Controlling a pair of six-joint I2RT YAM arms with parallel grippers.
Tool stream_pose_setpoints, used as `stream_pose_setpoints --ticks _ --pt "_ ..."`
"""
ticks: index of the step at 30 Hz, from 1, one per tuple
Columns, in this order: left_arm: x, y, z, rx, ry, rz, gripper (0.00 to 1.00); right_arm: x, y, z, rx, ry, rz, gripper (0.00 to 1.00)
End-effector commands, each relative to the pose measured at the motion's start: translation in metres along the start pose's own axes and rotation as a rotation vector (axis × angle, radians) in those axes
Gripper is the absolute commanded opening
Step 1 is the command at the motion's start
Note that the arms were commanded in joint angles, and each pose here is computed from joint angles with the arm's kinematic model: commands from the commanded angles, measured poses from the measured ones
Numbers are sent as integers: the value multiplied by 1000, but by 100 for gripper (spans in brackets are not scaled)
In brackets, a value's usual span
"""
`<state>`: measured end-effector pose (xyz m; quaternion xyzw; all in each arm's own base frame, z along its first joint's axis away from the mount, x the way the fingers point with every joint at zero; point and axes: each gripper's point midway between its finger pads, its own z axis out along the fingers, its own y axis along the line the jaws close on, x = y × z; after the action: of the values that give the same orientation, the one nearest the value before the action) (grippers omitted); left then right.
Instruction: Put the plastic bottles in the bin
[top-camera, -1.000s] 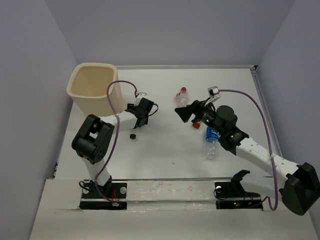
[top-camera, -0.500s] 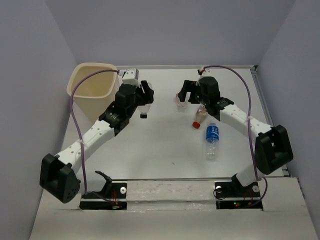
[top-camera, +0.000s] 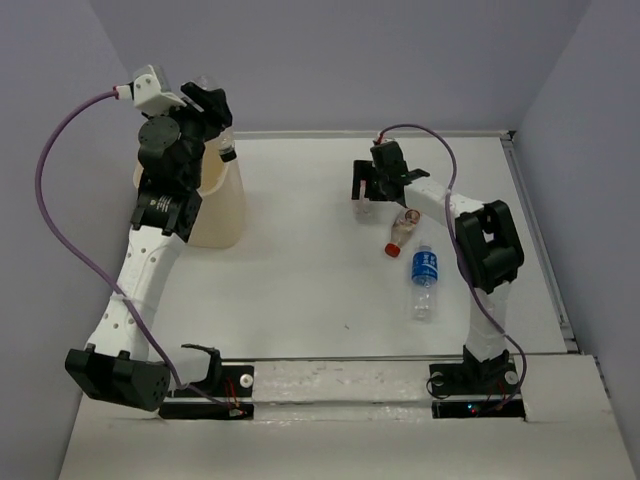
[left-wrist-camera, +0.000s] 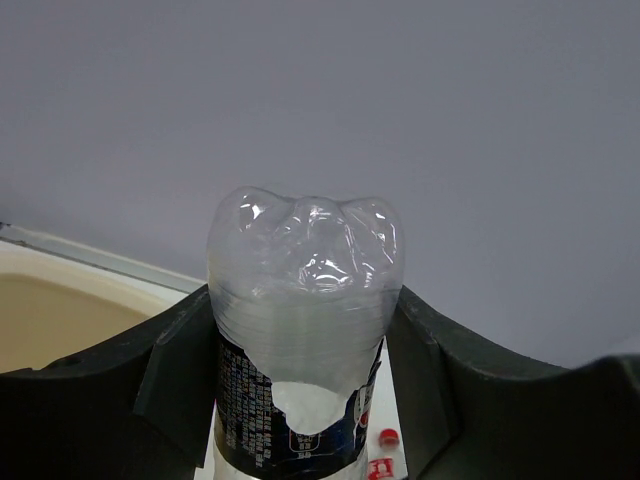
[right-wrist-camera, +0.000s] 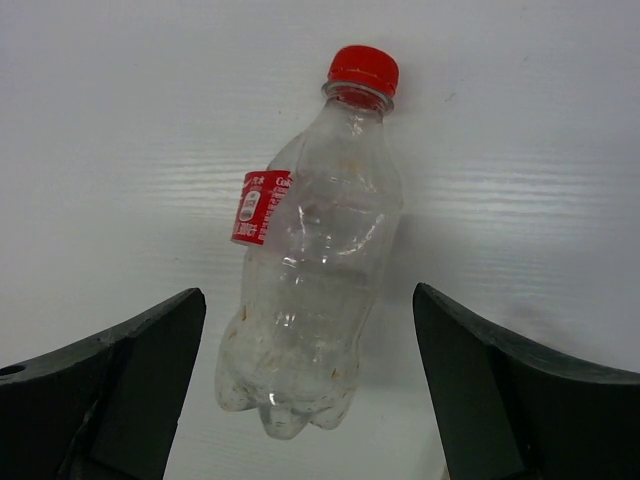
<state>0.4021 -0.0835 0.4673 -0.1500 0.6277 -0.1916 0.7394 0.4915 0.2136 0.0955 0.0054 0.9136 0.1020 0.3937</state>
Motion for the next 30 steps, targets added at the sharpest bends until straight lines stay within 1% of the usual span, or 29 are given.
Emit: stream_pose_setpoints --ticks 1,4,5,7,8,10,13,14,16,17,18,19,20,21,22,23,24,25,26,27,28,29,30 --pt "-59 18 -9 -52 -137 -24 44 -7 -4 5 20 9 -11 90" --pt "-75 53 -9 -160 -210 -12 44 1 -10 15 29 36 -19 88" --pt "-78 73 -6 -219 -228 -9 44 2 -9 17 23 42 -20 84" --pt "-75 97 -2 -303 -247 5 44 9 -8 21 14 61 -17 81" --pt "-73 106 -1 -330 -248 15 44 12 -8 22 12 69 -18 77" --pt "-67 123 1 -385 -250 44 45 13 -7 23 6 71 -13 76" --pt "-47 146 1 -453 -246 73 47 12 -1 20 -21 72 1 58" --pt "-34 155 1 -479 -227 84 48 10 -1 18 -26 64 4 52" --pt "-22 165 1 -505 -210 100 53 1 2 9 -43 28 12 45" --pt "-16 170 3 -519 -196 106 55 -2 4 4 -55 15 15 42" --pt "-12 172 3 -525 -191 110 62 -16 9 -8 -77 -25 19 42" --pt "-6 178 4 -542 -180 116 65 -12 11 -13 -97 -23 22 41" --pt "-4 180 4 -550 -177 122 69 -20 18 -21 -134 -55 32 38" --pt "-1 182 4 -553 -174 126 69 -36 27 -42 -188 -104 41 37" --pt "0 183 5 -553 -172 128 70 -40 34 -52 -233 -121 45 37" --pt "3 183 6 -550 -164 131 71 -29 49 -61 -284 -112 33 35" --pt "4 182 7 -545 -157 126 80 -35 60 -73 -316 -147 21 35" --pt "4 180 8 -534 -153 120 85 -45 71 -92 -348 -184 10 35" --pt "2 168 11 -478 -144 110 93 -43 90 -104 -384 -203 -27 35" --pt "-1 160 12 -440 -137 102 98 -47 101 -114 -409 -225 -43 35" --pt "-1 153 12 -409 -118 97 99 -50 112 -124 -434 -245 -59 35" --pt "-14 131 11 -324 -119 80 99 -56 125 -139 -466 -275 -77 35" --pt "-19 120 8 -282 -116 64 99 -59 149 -155 -516 -301 -106 36"
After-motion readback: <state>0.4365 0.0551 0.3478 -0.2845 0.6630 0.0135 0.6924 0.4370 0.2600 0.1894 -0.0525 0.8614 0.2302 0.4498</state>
